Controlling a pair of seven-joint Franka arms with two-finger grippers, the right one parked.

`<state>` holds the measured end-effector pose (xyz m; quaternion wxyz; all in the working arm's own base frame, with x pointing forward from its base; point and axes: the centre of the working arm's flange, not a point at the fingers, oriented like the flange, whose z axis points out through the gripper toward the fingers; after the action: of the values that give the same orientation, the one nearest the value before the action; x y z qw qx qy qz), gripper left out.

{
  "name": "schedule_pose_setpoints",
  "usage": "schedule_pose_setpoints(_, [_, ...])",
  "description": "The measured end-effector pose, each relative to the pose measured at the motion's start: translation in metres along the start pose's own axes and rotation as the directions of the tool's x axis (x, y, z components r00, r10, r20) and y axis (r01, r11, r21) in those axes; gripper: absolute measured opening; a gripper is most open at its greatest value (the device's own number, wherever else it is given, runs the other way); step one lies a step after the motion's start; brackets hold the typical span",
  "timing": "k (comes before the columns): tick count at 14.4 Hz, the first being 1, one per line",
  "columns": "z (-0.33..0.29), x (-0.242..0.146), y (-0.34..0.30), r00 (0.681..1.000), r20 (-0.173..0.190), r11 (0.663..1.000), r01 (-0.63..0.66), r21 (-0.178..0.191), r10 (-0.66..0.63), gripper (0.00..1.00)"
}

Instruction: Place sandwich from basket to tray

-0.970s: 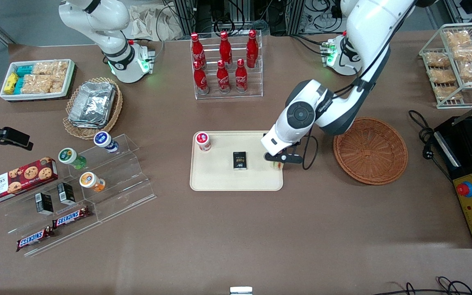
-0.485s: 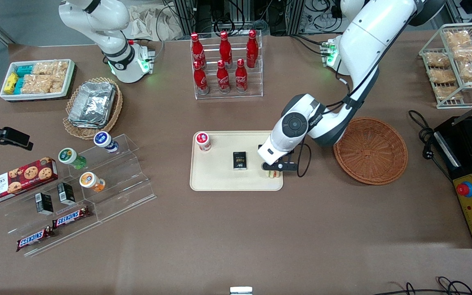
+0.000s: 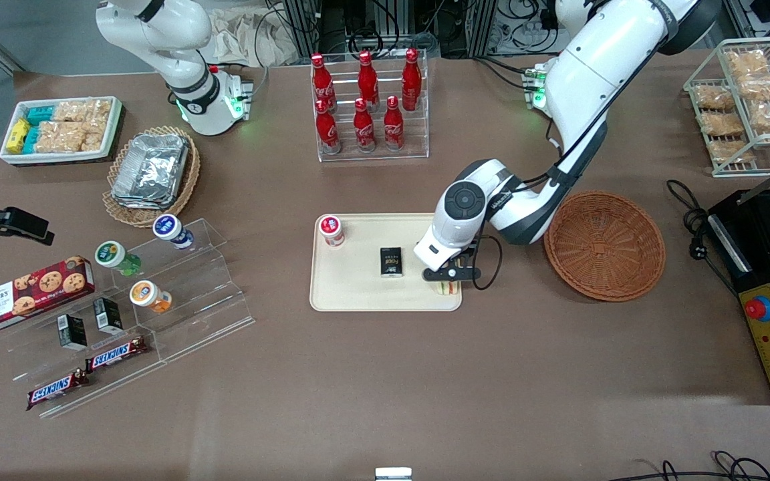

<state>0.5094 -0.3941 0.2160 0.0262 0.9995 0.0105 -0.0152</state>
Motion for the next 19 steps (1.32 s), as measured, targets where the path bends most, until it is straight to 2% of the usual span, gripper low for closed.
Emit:
schedule_pose_setpoints(3, [-0.024,0.019,0.005,0.997,-0.045,0.997,0.065,-0.033,-0.066,0.95])
schedule_pose_setpoints(4, [-0.04,0.026,0.007,0.994,-0.064,0.995,0.087,-0.041,-0.089,1.0])
schedule_pose_setpoints(5, [-0.06,0.033,0.008,0.991,-0.079,0.994,0.103,-0.034,-0.106,1.0])
schedule_pose_setpoints(8, [-0.148,0.049,0.003,0.981,-0.126,0.988,0.15,0.019,-0.147,1.0])
schedule_pose_setpoints(9, [-0.182,0.053,-0.004,0.974,-0.148,0.984,0.178,0.022,-0.173,1.0])
schedule_pose_setpoints(11, [-0.248,0.063,-0.031,0.954,-0.17,0.969,0.247,-0.026,-0.247,1.0])
schedule_pose_setpoints(12, [-0.279,0.066,-0.049,0.947,-0.167,0.962,0.269,-0.048,-0.273,1.0])
schedule_pose_setpoints(14, [-0.333,0.065,-0.093,0.941,-0.156,0.954,0.294,-0.054,-0.299,1.0])
schedule_pose_setpoints(17, [-0.378,0.052,-0.145,0.943,-0.131,0.951,0.308,0.005,-0.305,1.0])
schedule_pose_setpoints(19, [-0.4,0.046,-0.193,0.96,-0.07,0.961,0.275,0.028,-0.272,1.0])
